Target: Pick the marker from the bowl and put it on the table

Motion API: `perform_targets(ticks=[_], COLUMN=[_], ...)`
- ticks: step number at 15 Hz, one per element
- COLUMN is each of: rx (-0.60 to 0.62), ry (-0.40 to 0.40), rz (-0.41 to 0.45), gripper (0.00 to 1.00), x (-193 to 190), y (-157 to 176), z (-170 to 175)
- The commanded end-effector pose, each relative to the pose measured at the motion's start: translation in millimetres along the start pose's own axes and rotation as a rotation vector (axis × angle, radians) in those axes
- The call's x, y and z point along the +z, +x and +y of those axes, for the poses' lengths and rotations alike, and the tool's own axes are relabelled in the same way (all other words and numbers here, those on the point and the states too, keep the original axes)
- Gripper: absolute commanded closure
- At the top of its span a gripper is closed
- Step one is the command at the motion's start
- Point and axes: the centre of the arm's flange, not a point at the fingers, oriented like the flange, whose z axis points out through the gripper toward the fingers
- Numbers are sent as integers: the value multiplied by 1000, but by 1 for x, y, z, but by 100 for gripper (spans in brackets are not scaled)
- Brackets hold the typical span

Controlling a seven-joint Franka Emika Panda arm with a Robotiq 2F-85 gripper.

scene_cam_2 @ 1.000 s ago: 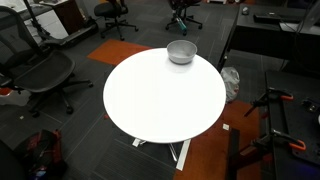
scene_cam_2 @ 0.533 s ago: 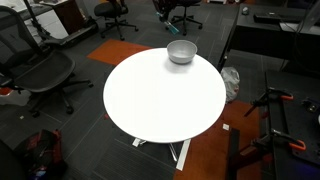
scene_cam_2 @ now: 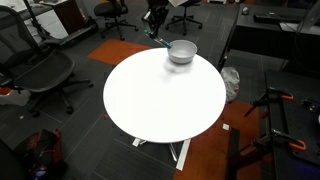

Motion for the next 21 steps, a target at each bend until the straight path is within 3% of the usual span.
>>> perform_targets(ticks=[1,10,18,19,20,21], rx=[-84,-163,-167,-167,-166,-165], ry=[-8,-59,-64,-63,-63,-60], rz=[-75,-139,-157,-159,-158,-156], gripper=[95,95,95,56,56,49], x=[31,133,179,181,182,182], y=[8,5,4,3,3,3], z=[-23,-38,-32,-34,-34,-34])
